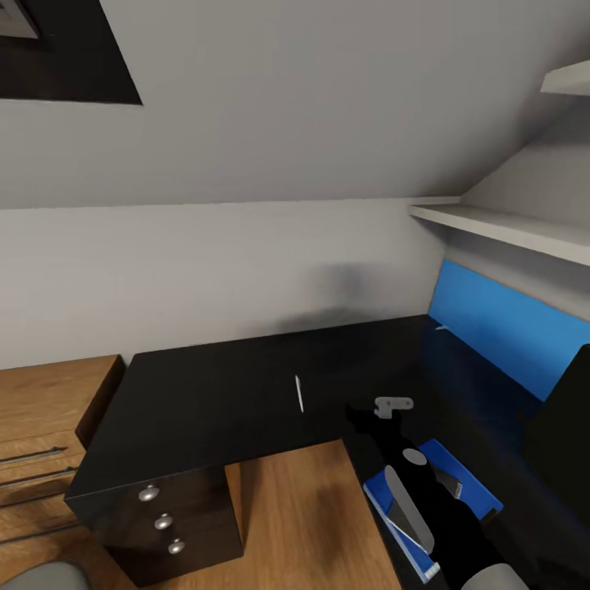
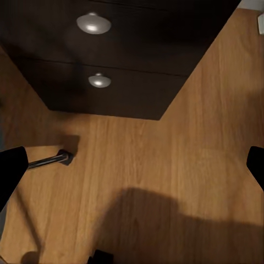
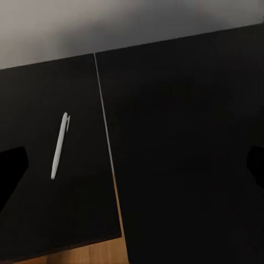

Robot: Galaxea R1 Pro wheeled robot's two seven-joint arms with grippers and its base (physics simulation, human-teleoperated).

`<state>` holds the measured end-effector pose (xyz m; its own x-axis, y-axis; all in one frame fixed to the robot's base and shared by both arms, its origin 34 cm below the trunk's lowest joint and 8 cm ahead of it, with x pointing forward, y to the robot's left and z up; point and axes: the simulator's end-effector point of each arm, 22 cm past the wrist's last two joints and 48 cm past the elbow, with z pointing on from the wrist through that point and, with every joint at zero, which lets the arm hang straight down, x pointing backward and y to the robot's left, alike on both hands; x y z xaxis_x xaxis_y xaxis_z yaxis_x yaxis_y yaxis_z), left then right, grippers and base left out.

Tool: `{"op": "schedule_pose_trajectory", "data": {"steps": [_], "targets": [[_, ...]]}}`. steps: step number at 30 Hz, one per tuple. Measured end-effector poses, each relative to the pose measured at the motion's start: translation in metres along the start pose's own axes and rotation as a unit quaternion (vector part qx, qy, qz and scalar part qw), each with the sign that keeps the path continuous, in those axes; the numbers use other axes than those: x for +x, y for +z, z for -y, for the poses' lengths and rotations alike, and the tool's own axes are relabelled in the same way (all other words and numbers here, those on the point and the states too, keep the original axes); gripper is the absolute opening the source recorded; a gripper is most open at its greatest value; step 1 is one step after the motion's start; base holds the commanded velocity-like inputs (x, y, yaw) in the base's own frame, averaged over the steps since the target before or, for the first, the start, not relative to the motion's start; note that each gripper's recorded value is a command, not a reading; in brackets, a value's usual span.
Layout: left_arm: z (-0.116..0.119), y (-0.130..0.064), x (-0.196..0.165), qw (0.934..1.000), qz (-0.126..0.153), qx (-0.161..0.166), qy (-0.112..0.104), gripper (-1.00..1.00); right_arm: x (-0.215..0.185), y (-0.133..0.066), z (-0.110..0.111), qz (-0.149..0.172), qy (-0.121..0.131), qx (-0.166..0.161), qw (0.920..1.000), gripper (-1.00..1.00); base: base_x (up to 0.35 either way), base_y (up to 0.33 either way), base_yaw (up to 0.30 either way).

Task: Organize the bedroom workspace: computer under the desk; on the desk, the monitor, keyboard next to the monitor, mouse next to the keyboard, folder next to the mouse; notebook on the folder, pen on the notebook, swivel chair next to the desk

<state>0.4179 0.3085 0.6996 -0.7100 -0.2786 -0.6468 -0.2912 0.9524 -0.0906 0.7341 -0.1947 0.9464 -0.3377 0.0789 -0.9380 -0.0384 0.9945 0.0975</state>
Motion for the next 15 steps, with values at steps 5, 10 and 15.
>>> {"op": "schedule_pose_trajectory", "data": {"steps": [5,10,15], "targets": [[-0.001,0.0,0.0,1.0,0.0,-0.001,0.0,1.0,0.002,-0.001,-0.005,-0.002,0.004,-0.007,1.0,1.0,0.013,-0.01,0.0],[-0.001,0.0,0.001,1.0,-0.001,-0.001,-0.001,1.0,0.002,-0.001,-0.018,-0.003,0.013,-0.014,0.9998,1.0,0.002,-0.002,0.13],[-0.001,0.0,0.003,1.0,-0.003,-0.002,0.0,1.0,0.003,0.0,-0.025,-0.001,0.018,-0.016,0.9997,1.0,0.0,0.0,0.238]]}}
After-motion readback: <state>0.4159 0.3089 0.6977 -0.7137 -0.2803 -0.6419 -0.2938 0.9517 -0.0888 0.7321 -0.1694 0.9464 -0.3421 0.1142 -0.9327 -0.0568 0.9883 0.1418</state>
